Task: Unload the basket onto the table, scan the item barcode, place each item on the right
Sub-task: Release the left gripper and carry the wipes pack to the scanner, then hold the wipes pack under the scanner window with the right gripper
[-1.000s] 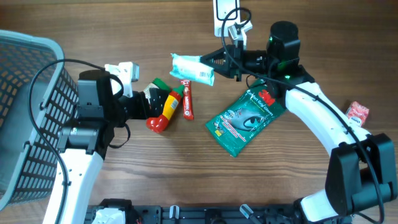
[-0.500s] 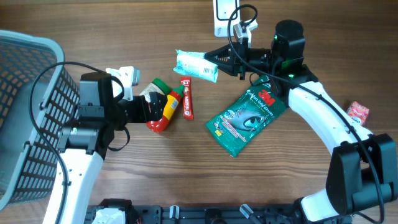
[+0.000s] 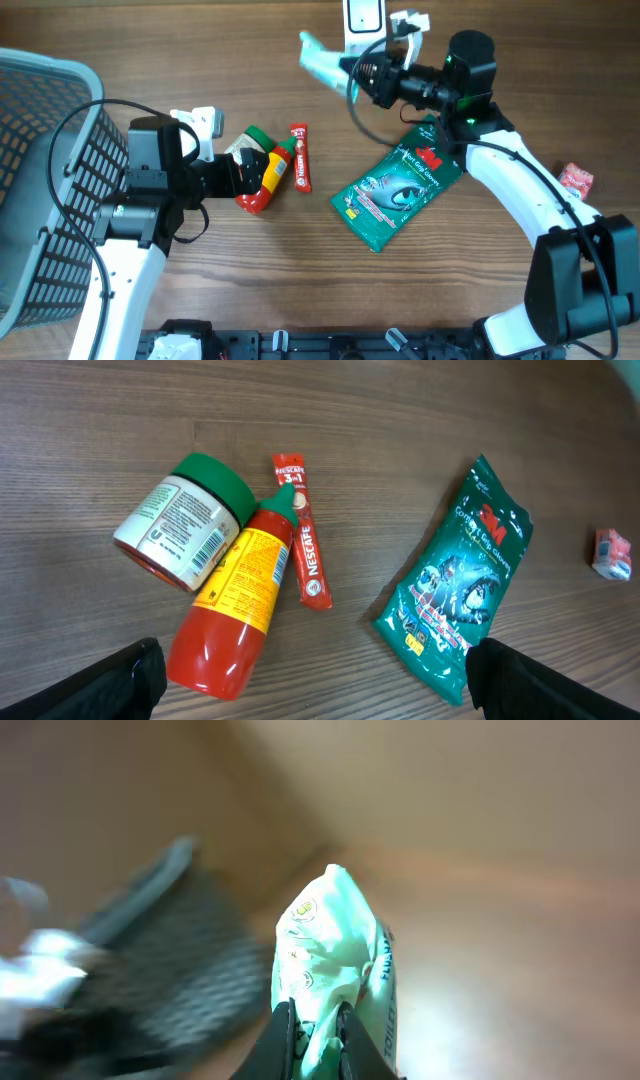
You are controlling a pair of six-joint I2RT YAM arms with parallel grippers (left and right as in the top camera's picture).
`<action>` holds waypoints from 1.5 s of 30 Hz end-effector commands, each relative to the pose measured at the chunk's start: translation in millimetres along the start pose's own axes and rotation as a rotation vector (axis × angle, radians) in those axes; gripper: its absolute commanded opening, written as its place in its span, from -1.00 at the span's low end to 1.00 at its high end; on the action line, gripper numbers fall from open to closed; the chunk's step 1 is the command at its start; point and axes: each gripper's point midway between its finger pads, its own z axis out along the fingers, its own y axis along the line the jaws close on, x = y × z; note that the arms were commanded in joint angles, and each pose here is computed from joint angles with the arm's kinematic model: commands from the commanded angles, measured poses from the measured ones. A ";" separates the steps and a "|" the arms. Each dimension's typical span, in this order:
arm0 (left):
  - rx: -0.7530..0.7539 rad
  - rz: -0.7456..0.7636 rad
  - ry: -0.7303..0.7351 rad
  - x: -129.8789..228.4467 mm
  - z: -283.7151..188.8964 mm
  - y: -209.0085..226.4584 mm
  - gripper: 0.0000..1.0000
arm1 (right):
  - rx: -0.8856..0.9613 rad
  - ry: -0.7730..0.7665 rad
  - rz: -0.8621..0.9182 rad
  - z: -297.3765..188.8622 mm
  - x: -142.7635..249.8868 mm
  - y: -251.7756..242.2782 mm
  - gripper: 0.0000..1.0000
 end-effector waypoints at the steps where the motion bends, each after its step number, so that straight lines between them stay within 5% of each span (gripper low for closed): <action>1: -0.003 0.024 -0.015 -1.5 -3.4 0.3 1.00 | 0.315 -0.055 -0.630 -5.4 -27.7 -48.1 -0.91; 6: -0.003 0.024 -0.015 -1.5 -3.4 0.3 1.00 | 0.408 0.016 -1.279 14.8 -11.5 -92.3 -0.91; 12: -0.003 0.024 -0.015 -1.5 -3.4 0.3 1.00 | 0.588 0.017 -1.578 45.4 10.3 -169.9 -0.91; 18: -0.003 0.024 -0.015 -1.5 -3.4 0.3 1.00 | 0.653 0.037 -1.675 68.2 6.0 -203.0 -0.91; 38: -0.003 0.024 -0.015 -1.5 -3.4 0.3 1.00 | 0.548 0.065 -1.610 90.1 19.5 -200.7 -0.91; 41: -0.003 0.024 -0.015 -1.5 -3.4 0.3 1.00 | 0.660 -0.266 -1.279 69.5 -37.1 -180.6 -0.91; 45: -0.003 0.024 -0.015 -1.5 -3.4 0.3 1.00 | 0.706 -0.415 -0.808 41.4 -75.7 -177.7 -0.91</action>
